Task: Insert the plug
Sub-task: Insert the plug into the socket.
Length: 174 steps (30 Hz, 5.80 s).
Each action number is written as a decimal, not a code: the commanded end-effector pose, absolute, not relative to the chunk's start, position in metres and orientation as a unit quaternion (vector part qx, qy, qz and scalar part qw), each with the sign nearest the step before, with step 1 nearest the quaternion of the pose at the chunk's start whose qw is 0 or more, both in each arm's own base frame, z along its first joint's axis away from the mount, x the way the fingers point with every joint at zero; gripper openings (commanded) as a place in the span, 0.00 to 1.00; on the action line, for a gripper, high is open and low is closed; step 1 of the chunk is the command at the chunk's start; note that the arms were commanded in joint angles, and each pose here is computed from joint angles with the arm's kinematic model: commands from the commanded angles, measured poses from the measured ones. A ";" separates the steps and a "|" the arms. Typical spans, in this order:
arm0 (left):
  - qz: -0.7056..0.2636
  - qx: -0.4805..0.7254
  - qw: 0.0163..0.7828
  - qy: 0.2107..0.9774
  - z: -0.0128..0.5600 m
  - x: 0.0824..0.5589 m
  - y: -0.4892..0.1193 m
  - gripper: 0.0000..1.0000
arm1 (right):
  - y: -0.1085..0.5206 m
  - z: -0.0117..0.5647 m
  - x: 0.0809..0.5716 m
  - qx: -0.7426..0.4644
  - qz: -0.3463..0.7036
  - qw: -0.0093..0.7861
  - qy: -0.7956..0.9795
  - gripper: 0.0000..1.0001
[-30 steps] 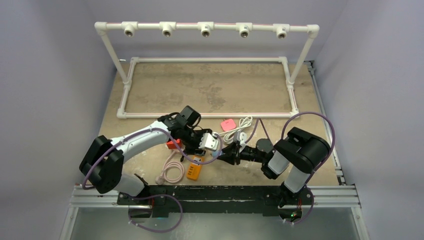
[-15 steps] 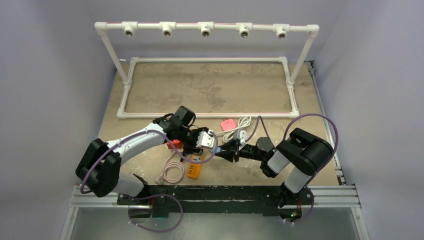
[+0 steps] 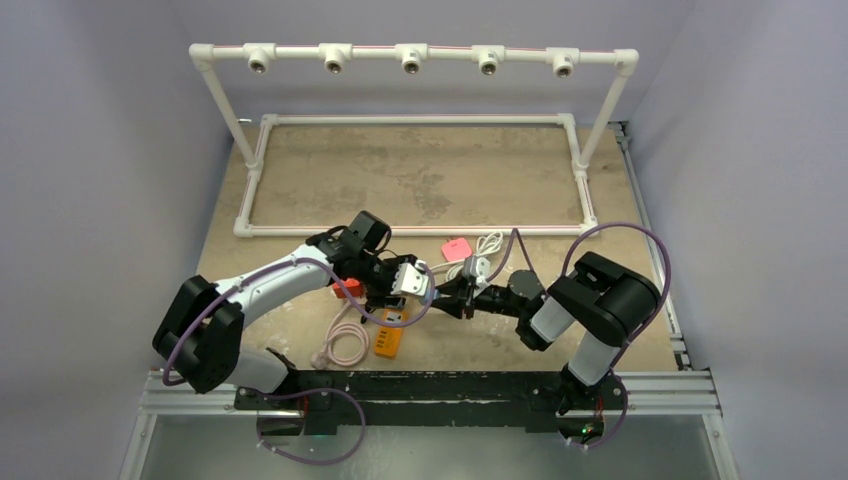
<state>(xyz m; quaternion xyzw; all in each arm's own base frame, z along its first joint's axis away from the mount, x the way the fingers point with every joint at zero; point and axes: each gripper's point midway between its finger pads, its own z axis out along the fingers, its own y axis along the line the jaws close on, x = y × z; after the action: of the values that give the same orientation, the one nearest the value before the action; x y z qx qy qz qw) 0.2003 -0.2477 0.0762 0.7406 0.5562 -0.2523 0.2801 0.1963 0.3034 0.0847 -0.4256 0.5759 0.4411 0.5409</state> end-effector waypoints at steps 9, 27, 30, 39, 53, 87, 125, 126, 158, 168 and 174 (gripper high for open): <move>-0.251 0.752 0.247 0.558 0.061 0.195 -0.238 0.33 | 0.311 0.163 0.205 -0.430 0.428 0.671 0.427 0.00; -0.258 0.761 0.241 0.545 0.057 0.192 -0.239 0.28 | 0.318 0.141 0.198 -0.454 0.432 0.649 0.432 0.00; -0.259 0.762 0.240 0.543 0.056 0.193 -0.240 0.26 | 0.318 0.148 0.197 -0.450 0.437 0.651 0.428 0.00; -0.246 0.745 0.235 0.574 0.049 0.199 -0.249 0.16 | 0.323 0.155 0.190 -0.449 0.447 0.642 0.431 0.00; -0.242 0.754 0.232 0.565 0.044 0.189 -0.239 0.00 | 0.335 0.137 0.185 -0.458 0.466 0.620 0.435 0.00; -0.269 0.757 0.240 0.545 0.032 0.181 -0.246 0.00 | 0.379 0.150 0.163 -0.476 0.491 0.603 0.412 0.00; -0.225 0.781 0.192 0.550 0.082 0.192 -0.200 0.96 | 0.360 0.123 0.162 -0.493 0.464 0.571 0.464 0.00; -0.225 0.781 0.191 0.550 0.082 0.192 -0.200 0.93 | 0.359 0.121 0.161 -0.493 0.463 0.570 0.466 0.00; -0.250 0.768 0.149 0.570 0.049 0.162 -0.196 0.05 | 0.363 0.084 0.160 -0.474 0.442 0.549 0.527 0.00; -0.250 0.773 0.147 0.564 0.030 0.162 -0.195 0.00 | 0.374 0.086 0.152 -0.469 0.458 0.547 0.521 0.00; -0.256 0.775 0.147 0.559 0.026 0.167 -0.202 0.00 | 0.387 0.096 0.154 -0.473 0.464 0.548 0.511 0.00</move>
<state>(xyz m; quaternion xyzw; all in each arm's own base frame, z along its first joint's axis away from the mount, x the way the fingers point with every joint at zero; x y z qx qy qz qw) 0.1759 -0.1938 0.0662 0.7600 0.5833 -0.2301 0.1711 0.1670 0.3558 0.0692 -0.4576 0.5609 0.4265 0.5422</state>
